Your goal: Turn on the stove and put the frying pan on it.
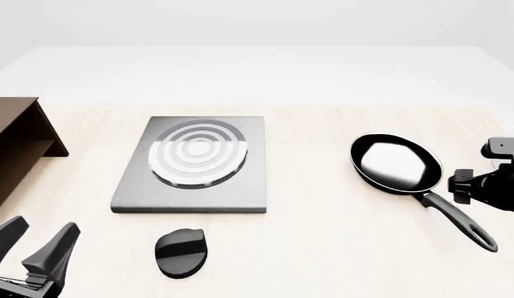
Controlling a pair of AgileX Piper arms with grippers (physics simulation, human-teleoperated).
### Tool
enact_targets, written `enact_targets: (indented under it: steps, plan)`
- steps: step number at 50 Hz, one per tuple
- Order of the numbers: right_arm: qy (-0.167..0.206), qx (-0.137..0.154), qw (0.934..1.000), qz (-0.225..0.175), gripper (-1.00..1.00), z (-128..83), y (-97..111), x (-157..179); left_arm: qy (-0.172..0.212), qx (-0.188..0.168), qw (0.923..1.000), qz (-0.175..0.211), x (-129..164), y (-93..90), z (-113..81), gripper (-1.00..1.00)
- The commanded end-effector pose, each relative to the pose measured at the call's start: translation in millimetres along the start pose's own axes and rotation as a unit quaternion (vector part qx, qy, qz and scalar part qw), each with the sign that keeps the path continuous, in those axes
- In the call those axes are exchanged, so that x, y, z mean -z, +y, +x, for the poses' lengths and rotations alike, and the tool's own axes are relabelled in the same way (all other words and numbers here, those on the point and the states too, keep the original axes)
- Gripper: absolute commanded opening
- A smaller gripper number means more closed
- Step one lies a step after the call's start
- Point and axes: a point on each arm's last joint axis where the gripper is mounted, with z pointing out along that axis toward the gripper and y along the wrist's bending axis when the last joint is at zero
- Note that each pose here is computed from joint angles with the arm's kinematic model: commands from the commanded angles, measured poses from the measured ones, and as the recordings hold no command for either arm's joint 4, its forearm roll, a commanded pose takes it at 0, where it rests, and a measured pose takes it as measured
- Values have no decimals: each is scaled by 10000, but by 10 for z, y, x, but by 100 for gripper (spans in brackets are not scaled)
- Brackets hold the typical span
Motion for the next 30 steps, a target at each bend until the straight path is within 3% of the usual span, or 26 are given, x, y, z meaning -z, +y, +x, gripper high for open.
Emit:
enact_targets:
  steps: [1,30]
  plan:
    - [151,66,9999,-49,100,62,26,-162,-1,7,10000,-12,0,1,1,100]
    - [420,211,9987,-214,100,276,142,-438,6,-9,10000,-28,0,3,3,100]
